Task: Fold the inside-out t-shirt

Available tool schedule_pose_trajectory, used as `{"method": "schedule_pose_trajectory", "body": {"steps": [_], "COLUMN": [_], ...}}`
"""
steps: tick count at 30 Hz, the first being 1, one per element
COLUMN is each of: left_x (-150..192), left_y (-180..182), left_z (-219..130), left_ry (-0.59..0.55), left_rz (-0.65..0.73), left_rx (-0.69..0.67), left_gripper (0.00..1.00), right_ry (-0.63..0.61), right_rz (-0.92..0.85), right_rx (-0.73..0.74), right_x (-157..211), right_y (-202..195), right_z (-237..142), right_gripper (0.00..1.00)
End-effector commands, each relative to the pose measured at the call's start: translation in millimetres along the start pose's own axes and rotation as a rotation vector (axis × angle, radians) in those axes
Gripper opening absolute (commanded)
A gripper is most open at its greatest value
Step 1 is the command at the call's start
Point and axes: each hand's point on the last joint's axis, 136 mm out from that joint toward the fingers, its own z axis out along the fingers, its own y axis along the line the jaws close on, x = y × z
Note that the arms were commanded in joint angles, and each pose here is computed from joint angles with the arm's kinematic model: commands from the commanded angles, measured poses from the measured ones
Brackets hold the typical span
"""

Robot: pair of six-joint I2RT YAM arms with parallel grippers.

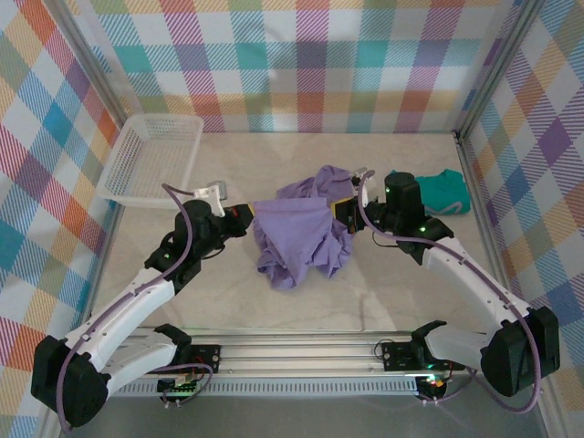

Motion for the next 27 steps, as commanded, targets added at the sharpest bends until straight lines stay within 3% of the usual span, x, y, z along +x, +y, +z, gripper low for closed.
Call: {"method": "schedule_pose_trajectory", "body": {"steps": [1, 5, 8, 12, 13, 14, 16, 21, 27], "left_x": [-20.5, -0.5, 1.5, -23.7, -31.7, -42.0, -61.3, -92.3, -114.1], "left_y": [-10.8, -6.0, -2.3, 10.5, 12.3, 14.2, 15.7, 18.5, 18.1], "left_z": [-8.5, 6.3, 7.9, -8.1, -13.8, -22.3, -38.4, -68.1, -85.3], "left_ry": [-0.043, 0.044, 0.042, -0.034, -0.05, -0.071, -0.109, -0.122, -0.167], "left_rz": [0.07, 0.039, 0.014, 0.003, 0.005, 0.009, 0.016, 0.048, 0.045], "left_rx": [0.017, 0.028, 0.02, -0.092, -0.116, -0.149, -0.201, -0.314, -0.355], "left_gripper": [0.0, 0.0, 0.0, 0.0, 0.0, 0.0, 0.0, 0.0, 0.0], "right_ry": [-0.039, 0.046, 0.123, 0.239, 0.245, 0.241, 0.235, 0.295, 0.401], "right_rz": [0.028, 0.083, 0.104, 0.118, 0.104, 0.087, 0.048, 0.108, 0.155], "right_rx": [-0.085, 0.037, 0.111, 0.167, 0.202, 0.26, 0.377, 0.538, 0.413], "right_x": [-10.1, 2.5, 20.8, 39.7, 39.8, 39.0, 37.0, 36.7, 44.1], "right_y": [10.9, -14.3, -32.2, -44.2, -48.8, -57.1, -75.0, -126.7, -144.8], "right_z": [3.1, 12.0, 18.6, 20.9, 17.6, 12.6, 2.7, 19.1, 89.6], "right_gripper": [0.0, 0.0, 0.0, 0.27, 0.35, 0.5, 0.61, 0.66, 0.64]}}
